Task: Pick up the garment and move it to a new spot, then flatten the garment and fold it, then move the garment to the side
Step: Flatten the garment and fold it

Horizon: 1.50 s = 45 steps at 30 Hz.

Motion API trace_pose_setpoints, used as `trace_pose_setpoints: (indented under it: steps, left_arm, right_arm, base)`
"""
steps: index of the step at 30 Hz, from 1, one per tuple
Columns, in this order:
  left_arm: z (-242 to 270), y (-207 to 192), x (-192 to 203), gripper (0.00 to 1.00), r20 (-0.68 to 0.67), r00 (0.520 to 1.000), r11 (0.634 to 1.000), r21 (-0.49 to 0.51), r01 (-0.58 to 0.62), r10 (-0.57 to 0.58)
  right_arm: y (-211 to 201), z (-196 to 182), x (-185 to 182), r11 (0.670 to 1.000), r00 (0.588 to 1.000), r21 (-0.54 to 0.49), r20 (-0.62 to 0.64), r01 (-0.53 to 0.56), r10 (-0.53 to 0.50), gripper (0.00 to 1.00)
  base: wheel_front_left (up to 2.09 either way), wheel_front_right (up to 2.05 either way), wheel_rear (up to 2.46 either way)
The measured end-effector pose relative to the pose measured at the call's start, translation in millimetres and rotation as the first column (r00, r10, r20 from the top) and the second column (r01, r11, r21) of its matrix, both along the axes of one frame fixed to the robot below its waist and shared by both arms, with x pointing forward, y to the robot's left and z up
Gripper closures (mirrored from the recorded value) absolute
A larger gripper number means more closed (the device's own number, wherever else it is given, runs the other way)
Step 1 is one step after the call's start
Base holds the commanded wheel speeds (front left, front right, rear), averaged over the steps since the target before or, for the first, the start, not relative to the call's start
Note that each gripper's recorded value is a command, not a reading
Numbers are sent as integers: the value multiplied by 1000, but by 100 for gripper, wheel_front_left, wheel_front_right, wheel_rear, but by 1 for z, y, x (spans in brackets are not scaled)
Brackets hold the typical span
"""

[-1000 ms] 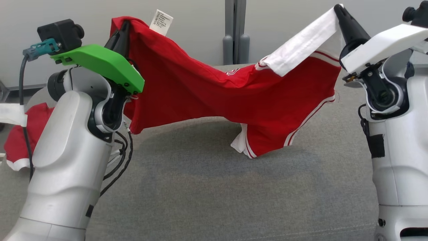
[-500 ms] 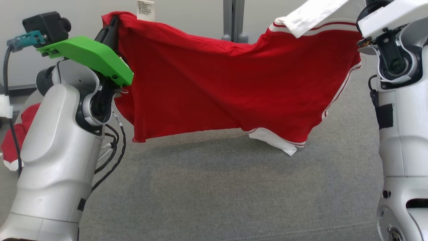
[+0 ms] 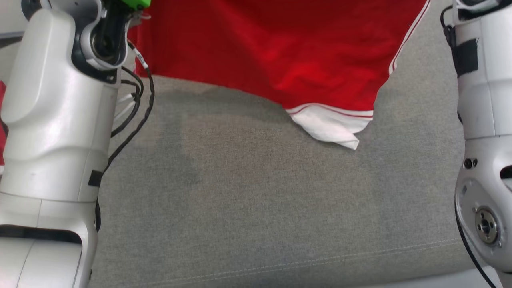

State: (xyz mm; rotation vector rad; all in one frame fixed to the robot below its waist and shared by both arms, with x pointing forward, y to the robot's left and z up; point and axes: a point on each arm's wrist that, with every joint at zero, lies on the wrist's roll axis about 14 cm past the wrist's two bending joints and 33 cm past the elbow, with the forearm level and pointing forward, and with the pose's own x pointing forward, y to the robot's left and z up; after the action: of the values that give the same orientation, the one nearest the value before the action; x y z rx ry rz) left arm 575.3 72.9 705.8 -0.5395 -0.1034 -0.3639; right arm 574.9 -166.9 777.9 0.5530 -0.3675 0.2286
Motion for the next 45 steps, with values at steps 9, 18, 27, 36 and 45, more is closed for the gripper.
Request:
trace_pose_setpoints:
  steps: [9,18,27,36,45]
  left_arm:
    - [8,22,45,100,126,984,987,-122,-109,124]
    - [63,22,41,100,357,924,975,-212,-63,137]
    - [-41,1,55,100,206,975,984,-172,-46,82]
    - [-153,-5,29,100,-45,999,993,-120,-8,3]
    - [-204,20,-41,100,-267,963,997,-71,19,-37]
  right_arm:
    - [-25,29,29,979,972,168,186,113,-144,100]
    - [-9,106,-4,985,896,168,430,37,-107,100]
    - [8,-23,35,999,985,-35,175,5,2,100]
    - [13,-192,27,968,922,-107,-345,-227,178,100]
    - [-17,-264,-53,957,746,-44,-637,-288,195,100]
  base:
    - [0,0,0]
    - [0,0,0]
    - [0,0,0]
    - [0,0,0]
    - [0,0,0]
